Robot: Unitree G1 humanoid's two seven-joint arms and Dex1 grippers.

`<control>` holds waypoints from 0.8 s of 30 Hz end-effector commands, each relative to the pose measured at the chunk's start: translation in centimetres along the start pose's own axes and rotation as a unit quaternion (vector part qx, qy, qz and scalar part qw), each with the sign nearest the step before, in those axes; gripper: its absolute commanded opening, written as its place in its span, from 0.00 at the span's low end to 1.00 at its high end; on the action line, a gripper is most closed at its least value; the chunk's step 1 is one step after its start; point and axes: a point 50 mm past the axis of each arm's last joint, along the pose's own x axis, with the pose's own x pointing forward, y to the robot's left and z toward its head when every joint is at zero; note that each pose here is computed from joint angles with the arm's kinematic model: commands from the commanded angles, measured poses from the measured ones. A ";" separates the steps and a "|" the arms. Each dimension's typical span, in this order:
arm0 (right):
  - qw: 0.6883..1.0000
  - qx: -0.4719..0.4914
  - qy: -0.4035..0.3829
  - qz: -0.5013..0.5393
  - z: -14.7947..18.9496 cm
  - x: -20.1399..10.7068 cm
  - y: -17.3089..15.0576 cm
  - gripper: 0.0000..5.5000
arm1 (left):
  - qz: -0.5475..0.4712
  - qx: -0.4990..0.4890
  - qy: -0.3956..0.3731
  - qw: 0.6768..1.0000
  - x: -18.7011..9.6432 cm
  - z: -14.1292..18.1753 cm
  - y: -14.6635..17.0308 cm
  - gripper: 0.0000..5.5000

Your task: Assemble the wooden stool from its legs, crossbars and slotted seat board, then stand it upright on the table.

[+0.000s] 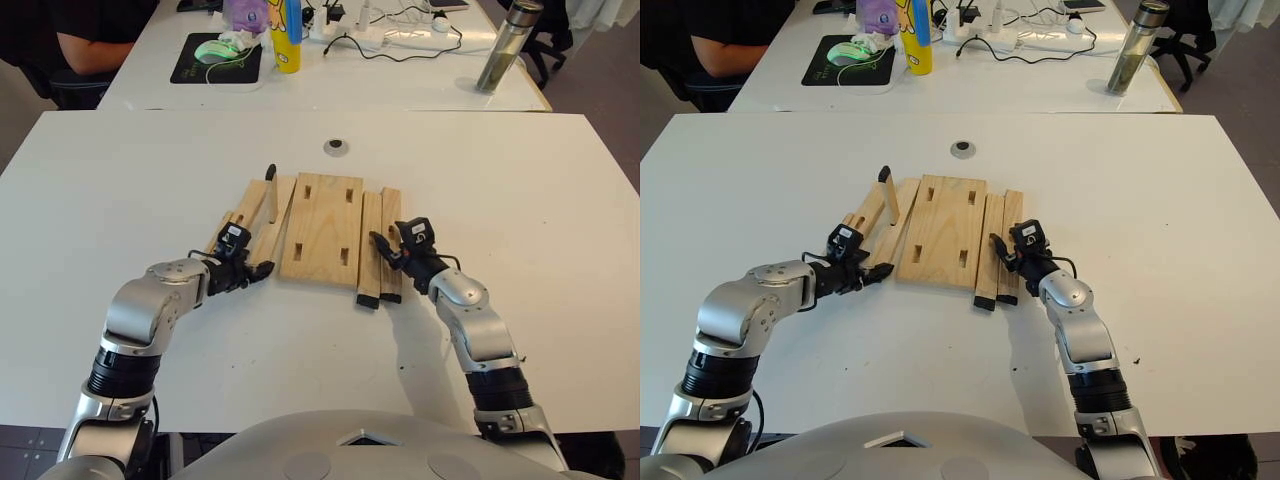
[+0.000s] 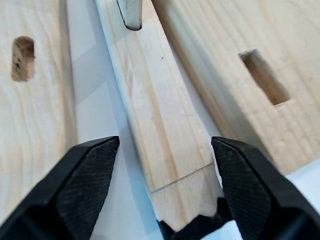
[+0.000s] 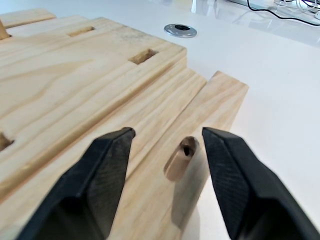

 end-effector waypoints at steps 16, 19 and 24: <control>1.000 -0.007 -0.001 0.009 0.5 0.4 0.3 0.47 | 0.035 -0.027 -0.004 0.999 2.3 0.1 -0.2 0.63; 1.000 -0.008 -0.005 0.006 0.8 0.4 0.1 0.47 | 0.038 -0.038 -0.001 0.999 2.5 -0.2 0.0 0.58; 1.000 -0.005 -0.015 0.002 1.3 0.4 -0.1 0.47 | 0.030 -0.037 0.000 0.999 2.4 -0.5 -0.2 0.45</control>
